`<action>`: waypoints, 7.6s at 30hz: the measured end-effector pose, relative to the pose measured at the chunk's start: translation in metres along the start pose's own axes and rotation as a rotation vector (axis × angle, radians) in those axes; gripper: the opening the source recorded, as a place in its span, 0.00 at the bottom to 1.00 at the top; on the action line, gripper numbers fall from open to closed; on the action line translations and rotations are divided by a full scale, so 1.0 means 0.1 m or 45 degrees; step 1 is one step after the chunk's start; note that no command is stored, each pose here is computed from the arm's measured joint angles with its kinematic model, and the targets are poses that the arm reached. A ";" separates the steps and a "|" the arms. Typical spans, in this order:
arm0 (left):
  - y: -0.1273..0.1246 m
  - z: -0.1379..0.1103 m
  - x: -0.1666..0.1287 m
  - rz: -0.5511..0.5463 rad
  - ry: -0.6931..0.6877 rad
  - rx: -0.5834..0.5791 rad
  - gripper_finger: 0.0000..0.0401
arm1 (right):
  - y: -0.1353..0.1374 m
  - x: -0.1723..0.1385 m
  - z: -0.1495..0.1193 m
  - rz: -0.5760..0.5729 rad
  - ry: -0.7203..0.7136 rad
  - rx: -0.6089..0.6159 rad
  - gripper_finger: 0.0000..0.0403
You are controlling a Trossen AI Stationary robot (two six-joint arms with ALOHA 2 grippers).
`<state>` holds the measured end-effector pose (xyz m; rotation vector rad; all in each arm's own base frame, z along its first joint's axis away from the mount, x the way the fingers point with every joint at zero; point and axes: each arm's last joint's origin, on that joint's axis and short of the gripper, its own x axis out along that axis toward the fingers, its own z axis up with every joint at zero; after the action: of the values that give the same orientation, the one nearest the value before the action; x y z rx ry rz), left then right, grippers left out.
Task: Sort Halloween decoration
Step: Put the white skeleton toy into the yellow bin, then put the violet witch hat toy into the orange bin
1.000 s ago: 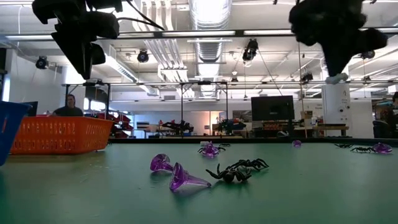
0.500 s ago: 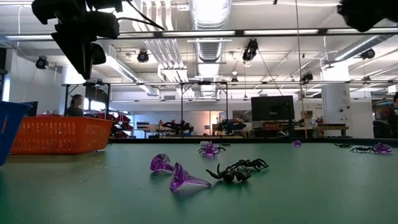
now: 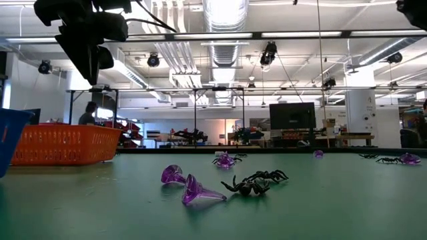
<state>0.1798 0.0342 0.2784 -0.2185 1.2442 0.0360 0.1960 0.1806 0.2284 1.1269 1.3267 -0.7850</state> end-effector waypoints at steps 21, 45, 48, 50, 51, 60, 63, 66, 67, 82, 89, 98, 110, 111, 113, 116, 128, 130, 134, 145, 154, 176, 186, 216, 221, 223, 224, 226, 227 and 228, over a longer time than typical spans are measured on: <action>0.00 0.00 0.00 -0.001 0.000 0.000 0.24 | -0.01 0.01 -0.06 0.008 0.012 0.015 0.04; 0.00 0.00 0.00 0.000 -0.004 0.001 0.24 | -0.01 0.01 -0.10 0.028 0.024 -0.022 0.04; 0.00 0.00 0.00 0.000 -0.004 0.001 0.24 | -0.01 0.01 -0.10 0.027 0.024 -0.021 0.04; 0.00 0.00 0.00 0.000 -0.005 0.000 0.24 | -0.02 0.01 -0.10 0.026 0.024 -0.021 0.04; 0.00 0.00 0.00 0.000 -0.005 0.001 0.24 | -0.02 0.01 -0.10 0.026 0.024 -0.021 0.04; 0.00 0.00 0.00 -0.001 -0.005 0.001 0.24 | -0.02 0.01 -0.10 0.018 0.022 -0.029 0.16; 0.00 0.00 0.00 0.000 -0.005 0.000 0.24 | -0.02 0.01 -0.10 0.018 0.022 -0.030 0.22; 0.00 0.00 0.00 0.000 -0.005 0.001 0.24 | -0.02 0.01 -0.10 0.020 0.018 -0.030 0.27; 0.00 0.00 0.00 0.000 -0.005 0.000 0.24 | -0.02 0.01 -0.10 0.020 0.019 -0.030 0.28; 0.00 0.00 0.00 0.000 -0.005 0.000 0.24 | 0.02 0.00 -0.12 0.078 0.046 0.012 0.30; 0.00 0.00 0.00 0.000 -0.006 0.000 0.24 | 0.06 0.00 -0.13 0.135 0.027 0.022 0.30; 0.00 0.00 0.00 -0.001 -0.006 0.000 0.24 | 0.18 -0.02 -0.14 0.360 -0.079 0.053 0.31; 0.00 0.00 0.00 -0.001 -0.005 -0.019 0.24 | 0.29 -0.05 -0.08 0.495 -0.154 -0.025 0.26; 0.00 0.00 0.00 -0.001 -0.006 -0.023 0.24 | 0.30 -0.05 -0.07 0.495 -0.158 -0.033 0.26; 0.00 0.01 0.00 0.000 -0.006 -0.023 0.24 | 0.30 -0.05 -0.06 0.493 -0.160 -0.037 0.25; 0.00 0.01 0.00 0.000 -0.011 -0.023 0.24 | 0.30 -0.05 -0.06 0.492 -0.164 -0.051 0.25; 0.00 0.01 0.00 0.001 -0.009 -0.034 0.24 | 0.30 -0.05 -0.06 0.491 -0.167 -0.056 0.24; 0.00 0.01 0.01 0.001 -0.005 -0.040 0.24 | 0.30 -0.05 -0.06 0.495 -0.182 -0.057 0.24; 0.01 0.02 0.03 0.002 0.009 -0.043 0.24 | 0.30 -0.06 -0.04 0.522 -0.261 -0.064 0.25; 0.02 0.09 0.10 0.003 0.012 -0.058 0.24 | 0.32 -0.07 0.02 0.538 -0.401 -0.141 0.25; 0.02 0.14 0.10 -0.005 -0.051 -0.136 0.24 | 0.36 -0.08 0.30 0.455 -0.611 -0.208 0.24; 0.02 0.24 0.11 -0.006 -0.162 -0.310 0.24 | 0.40 -0.21 0.61 0.345 -0.678 -0.592 0.32; 0.04 0.36 0.09 0.051 -0.326 -0.323 0.24 | 0.40 -0.24 0.68 0.335 -0.697 -0.620 0.32; 0.00 0.92 -0.36 0.148 -0.496 -0.091 0.24 | 0.41 -0.25 0.79 0.276 -0.742 -0.732 0.32; 0.00 0.99 -0.37 0.155 -0.474 -0.060 0.24 | 0.41 -0.25 0.79 0.276 -0.741 -0.731 0.32; 0.00 0.98 -0.39 0.155 -0.460 -0.070 0.24 | 0.41 -0.25 0.79 0.276 -0.741 -0.731 0.32; 0.00 0.97 -0.39 0.156 -0.454 -0.078 0.24 | 0.41 -0.25 0.79 0.277 -0.740 -0.731 0.32; 0.01 0.93 -0.39 0.156 -0.442 -0.100 0.24 | 0.41 -0.25 0.79 0.277 -0.740 -0.731 0.32; 0.02 0.91 -0.38 0.157 -0.430 -0.112 0.24 | 0.41 -0.25 0.79 0.277 -0.740 -0.730 0.32; 0.03 0.87 -0.38 0.158 -0.418 -0.129 0.24 | 0.41 -0.25 0.79 0.277 -0.740 -0.730 0.32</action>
<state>0.2487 0.0571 0.3400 -0.2137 0.9276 0.2337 0.2573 0.1154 0.2517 0.5120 0.8338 -0.4689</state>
